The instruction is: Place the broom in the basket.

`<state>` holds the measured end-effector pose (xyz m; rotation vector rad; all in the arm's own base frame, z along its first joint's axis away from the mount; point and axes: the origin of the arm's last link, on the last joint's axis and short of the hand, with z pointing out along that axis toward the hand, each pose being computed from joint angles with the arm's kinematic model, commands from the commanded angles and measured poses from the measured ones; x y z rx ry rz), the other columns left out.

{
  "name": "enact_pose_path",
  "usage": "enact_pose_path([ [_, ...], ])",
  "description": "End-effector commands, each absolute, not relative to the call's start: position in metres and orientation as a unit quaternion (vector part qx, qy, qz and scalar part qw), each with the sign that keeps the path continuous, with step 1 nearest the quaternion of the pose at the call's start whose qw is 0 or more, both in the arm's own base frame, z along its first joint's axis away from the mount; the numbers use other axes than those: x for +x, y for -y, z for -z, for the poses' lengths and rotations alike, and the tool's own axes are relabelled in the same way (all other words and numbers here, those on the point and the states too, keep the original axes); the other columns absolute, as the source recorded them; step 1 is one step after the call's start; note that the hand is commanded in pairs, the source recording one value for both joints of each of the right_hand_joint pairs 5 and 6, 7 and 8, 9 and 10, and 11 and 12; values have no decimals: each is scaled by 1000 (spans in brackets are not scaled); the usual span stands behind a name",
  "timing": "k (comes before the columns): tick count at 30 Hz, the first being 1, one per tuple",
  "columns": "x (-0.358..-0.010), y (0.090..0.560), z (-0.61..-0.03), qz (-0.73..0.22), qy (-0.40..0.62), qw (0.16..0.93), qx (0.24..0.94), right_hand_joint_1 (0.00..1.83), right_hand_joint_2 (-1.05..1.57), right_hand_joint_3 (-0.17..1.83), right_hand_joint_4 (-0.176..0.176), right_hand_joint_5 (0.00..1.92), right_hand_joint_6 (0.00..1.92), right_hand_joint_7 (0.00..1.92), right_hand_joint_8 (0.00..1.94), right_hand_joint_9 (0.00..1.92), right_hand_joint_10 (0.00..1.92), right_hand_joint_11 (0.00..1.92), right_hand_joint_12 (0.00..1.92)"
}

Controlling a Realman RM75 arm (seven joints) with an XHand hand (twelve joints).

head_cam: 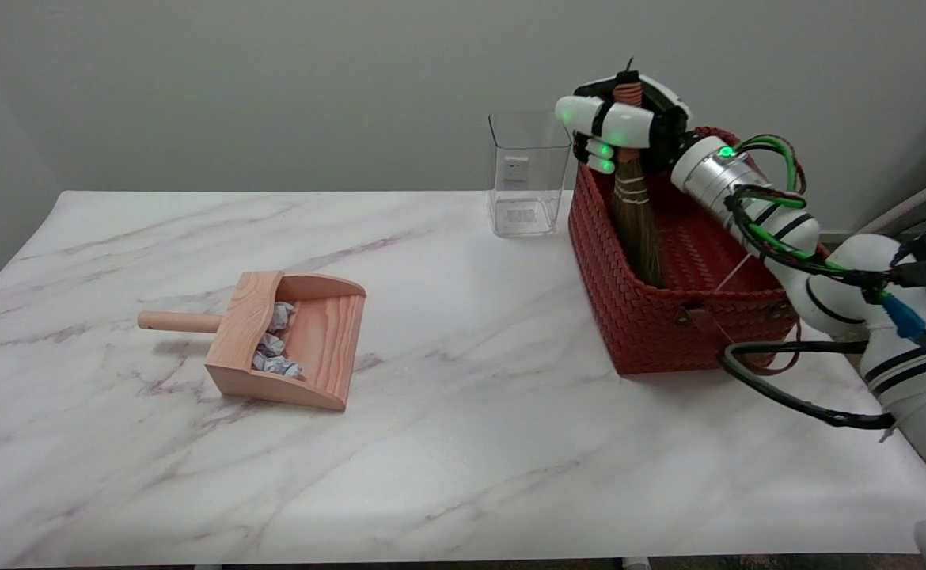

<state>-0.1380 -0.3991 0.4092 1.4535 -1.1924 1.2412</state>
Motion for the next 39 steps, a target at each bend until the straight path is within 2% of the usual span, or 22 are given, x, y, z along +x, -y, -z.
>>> enact_pose_path([
  [1, -175, 417, -373, -425, 380, 529, 629, 1157, 1571, 340, 0, 1920, 1920, 1920, 1920, 1915, 1915, 1890, 1890],
  [21, -162, 413, -371, -432, 363, 521, 640, 1139, 1571, 335, 0, 1920, 1920, 1920, 1920, 1917, 1917, 1892, 1892],
  [22, -162, 412, -371, -433, 364, 520, 640, 1116, 1571, 350, 0, 1920, 1920, 1920, 1920, 1915, 1915, 1887, 1887],
  [26, -162, 408, -370, -435, 366, 516, 641, 1103, 1301, 563, 0, 1904, 1904, 1920, 1920, 1868, 1868, 1834, 1834],
  [27, -162, 407, -369, -437, 369, 511, 642, 1107, 1085, 646, 0, 1799, 1799, 1910, 1910, 1787, 1787, 1771, 1771],
  [28, -160, 406, -367, -442, 374, 504, 641, 1131, 778, 753, 0, 1606, 1606, 1880, 1880, 1681, 1681, 1668, 1668],
  [30, -158, 405, -365, -449, 379, 494, 640, 1128, 574, 824, 0, 1490, 1490, 1804, 1804, 1587, 1587, 1552, 1552],
  [31, -157, 404, -363, -450, 379, 491, 642, 1143, 254, 970, 0, 1311, 1311, 1633, 1633, 1332, 1332, 1159, 1159],
  [32, -155, 403, -362, -450, 378, 490, 644, 1149, 183, 1012, 0, 1268, 1268, 1600, 1600, 1299, 1299, 1113, 1113],
  [34, -155, 402, -361, -448, 375, 491, 646, 1180, -25, 1109, 0, 1113, 1113, 1421, 1421, 941, 941, 867, 867],
  [35, -155, 402, -361, -448, 375, 492, 646, 1201, -56, 1101, 0, 1048, 1048, 1349, 1349, 853, 853, 823, 823],
  [39, -155, 400, -362, -449, 374, 493, 645, 1227, -128, 1133, 0, 866, 866, 1043, 1043, 642, 642, 695, 695],
])
